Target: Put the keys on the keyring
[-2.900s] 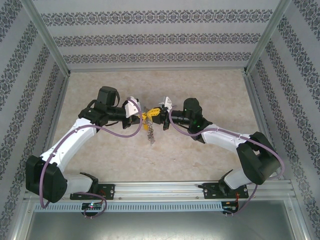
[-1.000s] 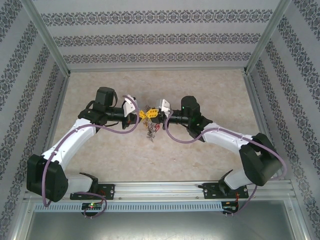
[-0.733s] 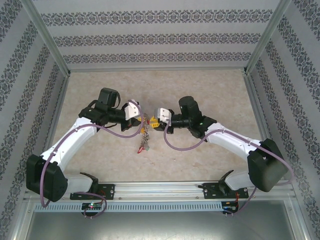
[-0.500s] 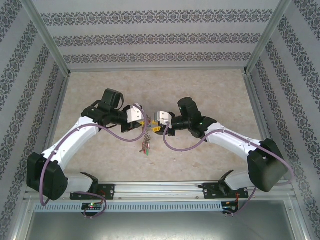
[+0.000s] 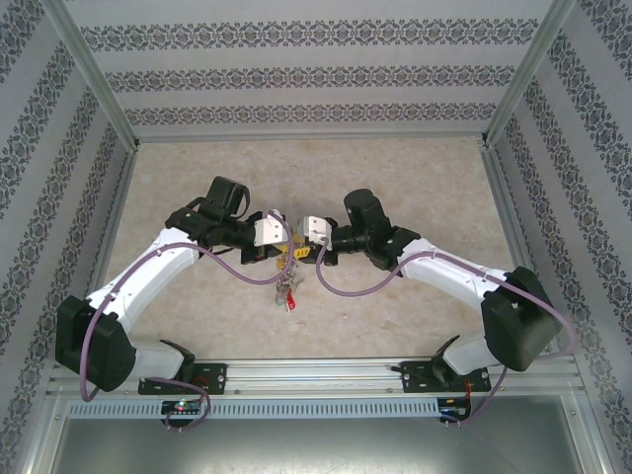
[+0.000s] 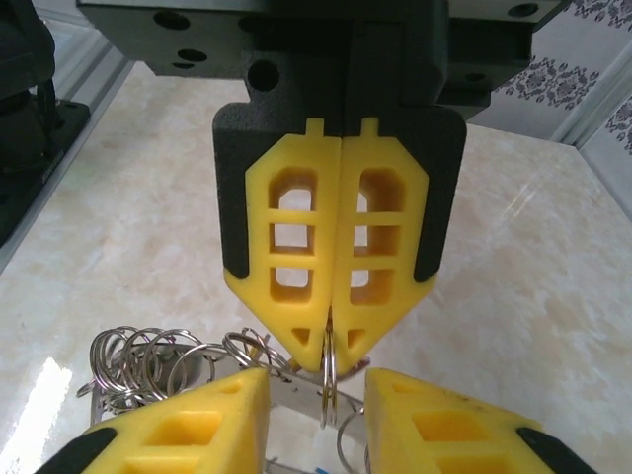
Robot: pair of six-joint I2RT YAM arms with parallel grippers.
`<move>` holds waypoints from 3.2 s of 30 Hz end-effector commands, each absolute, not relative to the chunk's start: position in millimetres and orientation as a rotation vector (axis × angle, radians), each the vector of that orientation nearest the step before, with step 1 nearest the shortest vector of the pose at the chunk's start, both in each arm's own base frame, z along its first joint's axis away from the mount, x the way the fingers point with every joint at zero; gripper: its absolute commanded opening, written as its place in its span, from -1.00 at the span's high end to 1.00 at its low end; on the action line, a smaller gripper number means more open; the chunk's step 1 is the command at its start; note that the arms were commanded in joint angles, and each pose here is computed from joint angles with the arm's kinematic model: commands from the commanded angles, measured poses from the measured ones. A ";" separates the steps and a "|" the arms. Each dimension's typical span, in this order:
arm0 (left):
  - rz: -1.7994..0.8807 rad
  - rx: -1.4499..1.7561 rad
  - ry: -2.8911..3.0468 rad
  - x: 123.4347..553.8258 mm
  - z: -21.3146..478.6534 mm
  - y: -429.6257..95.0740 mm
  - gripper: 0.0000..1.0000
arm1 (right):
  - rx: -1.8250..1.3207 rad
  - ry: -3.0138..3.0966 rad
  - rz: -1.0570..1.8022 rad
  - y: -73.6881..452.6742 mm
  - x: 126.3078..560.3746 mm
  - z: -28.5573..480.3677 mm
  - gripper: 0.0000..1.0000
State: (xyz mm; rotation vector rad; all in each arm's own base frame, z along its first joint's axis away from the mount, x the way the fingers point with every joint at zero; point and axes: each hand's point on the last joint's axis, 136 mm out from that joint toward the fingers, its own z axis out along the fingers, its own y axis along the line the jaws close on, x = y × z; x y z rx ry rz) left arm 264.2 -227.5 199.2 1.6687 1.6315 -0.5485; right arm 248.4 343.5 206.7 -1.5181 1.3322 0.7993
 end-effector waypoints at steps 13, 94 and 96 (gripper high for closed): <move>-0.552 1.640 1.536 260.9 226.1 -236.1 0.67 | -1.238 1.305 0.862 341.6 266.7 244.4 1.00; -0.910 1.265 1.619 257.1 207.1 -239.6 -0.13 | -1.393 1.104 0.936 334.7 232.4 277.7 1.00; -0.917 1.273 1.636 248.5 205.4 -236.5 -0.14 | -1.407 1.102 0.940 332.9 231.3 275.2 1.00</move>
